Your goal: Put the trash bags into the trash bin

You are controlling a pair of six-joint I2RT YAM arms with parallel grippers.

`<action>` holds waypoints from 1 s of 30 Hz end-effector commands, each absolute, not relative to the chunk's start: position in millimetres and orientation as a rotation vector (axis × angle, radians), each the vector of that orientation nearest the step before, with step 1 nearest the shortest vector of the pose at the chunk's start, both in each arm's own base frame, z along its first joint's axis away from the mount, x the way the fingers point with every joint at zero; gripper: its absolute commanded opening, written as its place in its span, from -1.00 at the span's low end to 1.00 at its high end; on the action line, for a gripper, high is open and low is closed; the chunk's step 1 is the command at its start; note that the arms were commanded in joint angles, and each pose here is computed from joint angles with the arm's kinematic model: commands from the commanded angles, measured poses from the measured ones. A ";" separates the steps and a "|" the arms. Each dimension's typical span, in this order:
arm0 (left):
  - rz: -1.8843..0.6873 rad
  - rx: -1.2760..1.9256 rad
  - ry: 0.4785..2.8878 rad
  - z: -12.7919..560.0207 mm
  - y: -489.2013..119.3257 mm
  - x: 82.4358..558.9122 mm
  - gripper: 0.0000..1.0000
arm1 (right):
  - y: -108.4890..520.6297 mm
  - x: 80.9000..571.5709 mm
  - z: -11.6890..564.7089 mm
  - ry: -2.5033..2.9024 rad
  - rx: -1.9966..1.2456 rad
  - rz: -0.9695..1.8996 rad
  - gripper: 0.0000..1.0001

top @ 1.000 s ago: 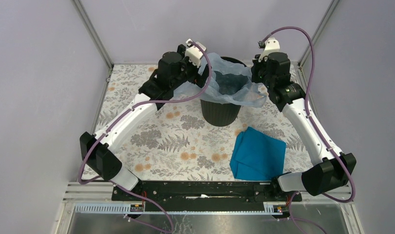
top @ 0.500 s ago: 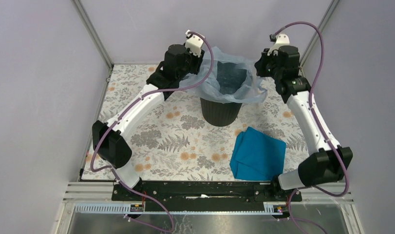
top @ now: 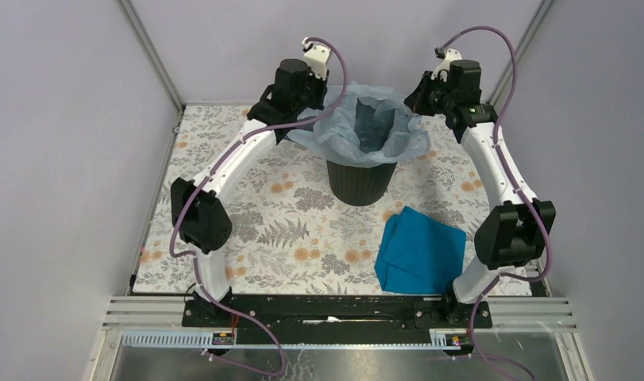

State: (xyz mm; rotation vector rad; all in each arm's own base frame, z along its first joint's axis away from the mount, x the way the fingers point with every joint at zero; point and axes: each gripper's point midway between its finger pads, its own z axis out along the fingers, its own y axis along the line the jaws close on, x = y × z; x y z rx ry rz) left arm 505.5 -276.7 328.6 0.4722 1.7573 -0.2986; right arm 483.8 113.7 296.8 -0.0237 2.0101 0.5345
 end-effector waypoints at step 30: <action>-0.953 0.096 1.987 232.8 -275.0 532.6 -0.62 | 105.1 497.0 196.9 2.153 0.202 0.822 -1.00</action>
